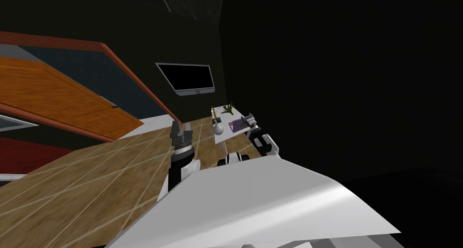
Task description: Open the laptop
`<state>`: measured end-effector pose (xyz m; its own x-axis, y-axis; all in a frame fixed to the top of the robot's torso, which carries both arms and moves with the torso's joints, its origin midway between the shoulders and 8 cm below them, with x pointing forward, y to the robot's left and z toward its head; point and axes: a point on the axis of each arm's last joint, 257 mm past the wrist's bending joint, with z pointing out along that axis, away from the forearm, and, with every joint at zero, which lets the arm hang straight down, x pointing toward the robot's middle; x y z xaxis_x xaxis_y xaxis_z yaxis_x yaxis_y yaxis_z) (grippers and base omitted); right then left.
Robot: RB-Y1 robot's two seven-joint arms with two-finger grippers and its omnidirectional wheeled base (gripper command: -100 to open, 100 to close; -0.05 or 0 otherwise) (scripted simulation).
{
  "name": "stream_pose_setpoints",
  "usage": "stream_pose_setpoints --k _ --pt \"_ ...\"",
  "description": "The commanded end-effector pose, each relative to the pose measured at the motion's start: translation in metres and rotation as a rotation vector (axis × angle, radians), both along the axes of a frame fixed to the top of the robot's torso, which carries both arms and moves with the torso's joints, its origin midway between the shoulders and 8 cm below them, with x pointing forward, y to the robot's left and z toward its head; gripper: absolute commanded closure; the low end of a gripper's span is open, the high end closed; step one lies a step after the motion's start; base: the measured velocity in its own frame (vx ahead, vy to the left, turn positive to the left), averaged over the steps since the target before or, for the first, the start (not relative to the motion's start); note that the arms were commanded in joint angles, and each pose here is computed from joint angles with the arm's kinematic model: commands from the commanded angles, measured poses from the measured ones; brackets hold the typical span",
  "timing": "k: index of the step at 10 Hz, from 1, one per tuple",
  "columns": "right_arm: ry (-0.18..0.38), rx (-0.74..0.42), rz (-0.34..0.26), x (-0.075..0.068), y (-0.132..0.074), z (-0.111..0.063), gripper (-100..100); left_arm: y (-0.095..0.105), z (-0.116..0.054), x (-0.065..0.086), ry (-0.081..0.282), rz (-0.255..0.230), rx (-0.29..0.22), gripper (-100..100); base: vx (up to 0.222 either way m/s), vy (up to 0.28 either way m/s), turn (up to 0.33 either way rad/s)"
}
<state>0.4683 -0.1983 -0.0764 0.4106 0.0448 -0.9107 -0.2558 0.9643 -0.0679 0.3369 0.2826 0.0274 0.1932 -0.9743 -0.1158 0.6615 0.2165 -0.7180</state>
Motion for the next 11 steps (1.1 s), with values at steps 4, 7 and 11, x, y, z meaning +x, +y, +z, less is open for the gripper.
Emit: stream_pose_setpoints --k 4,7,11 --pt "0.037 -0.209 -0.074 0.024 0.003 -0.039 -100 0.0 0.0 0.0 0.0 0.0 0.0 0 0.008 0.111 -0.085" --pt "0.045 -0.288 -0.098 0.031 0.003 -0.051 -100 0.0 0.0 0.0 0.0 0.0 0.0 0 0.019 0.096 -0.077" --pt "0.079 -0.477 -0.142 0.048 0.004 -0.087 -100 0.0 0.0 0.0 0.0 0.0 0.0 0 0.016 0.107 -0.108"
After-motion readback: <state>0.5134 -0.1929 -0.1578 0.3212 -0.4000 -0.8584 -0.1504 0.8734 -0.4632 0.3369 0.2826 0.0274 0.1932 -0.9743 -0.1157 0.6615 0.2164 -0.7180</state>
